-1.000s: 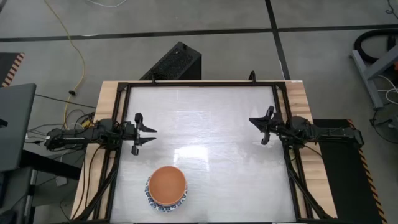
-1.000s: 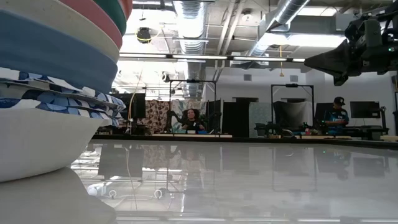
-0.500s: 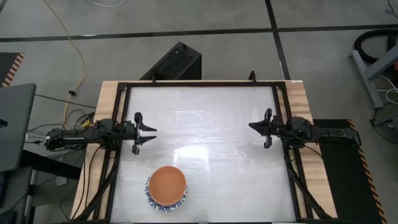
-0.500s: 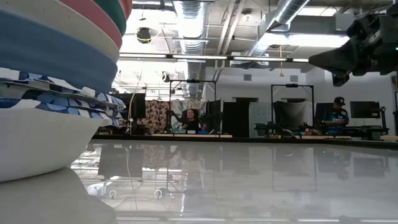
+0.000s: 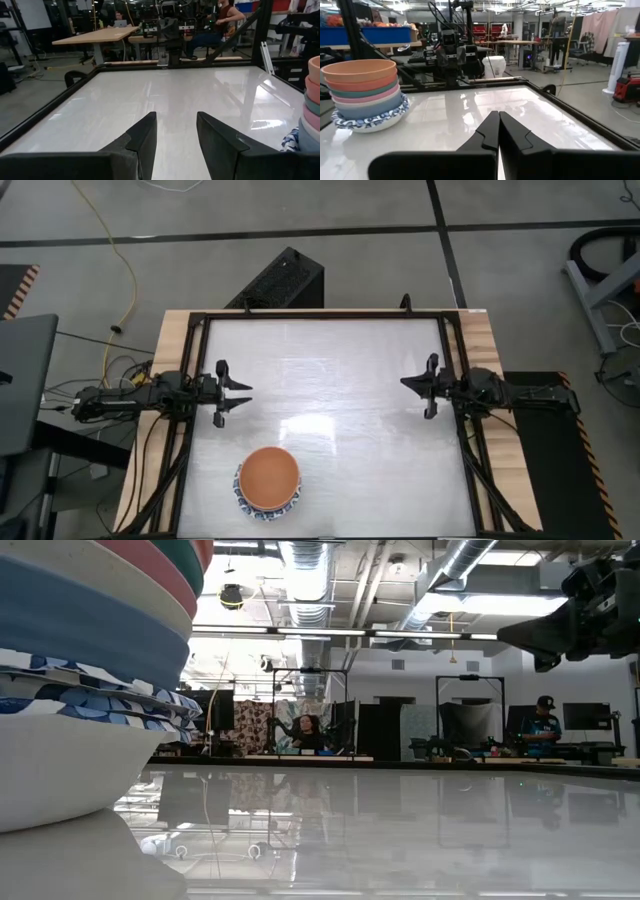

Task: Nest bowls inside each other
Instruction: Return to Home Position

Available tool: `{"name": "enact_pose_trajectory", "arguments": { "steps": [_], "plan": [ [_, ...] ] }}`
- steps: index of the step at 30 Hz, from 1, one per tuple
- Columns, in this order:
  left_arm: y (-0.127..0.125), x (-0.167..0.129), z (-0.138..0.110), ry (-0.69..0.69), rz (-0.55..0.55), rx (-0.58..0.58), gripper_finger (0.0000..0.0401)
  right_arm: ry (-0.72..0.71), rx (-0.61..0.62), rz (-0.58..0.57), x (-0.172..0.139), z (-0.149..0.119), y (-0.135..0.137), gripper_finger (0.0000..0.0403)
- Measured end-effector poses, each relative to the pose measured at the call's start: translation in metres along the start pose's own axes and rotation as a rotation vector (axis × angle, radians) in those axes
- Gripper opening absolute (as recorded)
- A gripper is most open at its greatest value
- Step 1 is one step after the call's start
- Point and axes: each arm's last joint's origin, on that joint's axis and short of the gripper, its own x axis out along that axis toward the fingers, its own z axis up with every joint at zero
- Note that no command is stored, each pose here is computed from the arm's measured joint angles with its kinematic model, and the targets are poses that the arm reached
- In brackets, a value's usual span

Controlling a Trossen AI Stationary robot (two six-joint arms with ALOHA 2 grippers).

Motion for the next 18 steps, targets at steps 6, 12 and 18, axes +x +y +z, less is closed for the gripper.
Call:
{"name": "enact_pose_trajectory", "arguments": {
  "steps": [6, 12, 18],
  "plan": [
    [0.0, 0.0, 0.0, 0.0, 0.0, 0.0, 0.013, 0.0, 0.0, 0.002, 0.0, 0.0, 0.0, 0.0025],
    [0.0, 0.0, -0.0001, 0.001, -0.001, 0.0, 0.013, 0.001, 0.007, 0.002, 0.0, -0.0001, 0.0, 0.0025],
    [0.0, 0.0, -0.0001, 0.001, 0.0, 0.0, 0.013, 0.002, 0.008, 0.002, 0.0, -0.0002, 0.0, 0.0025]
  ]
}}
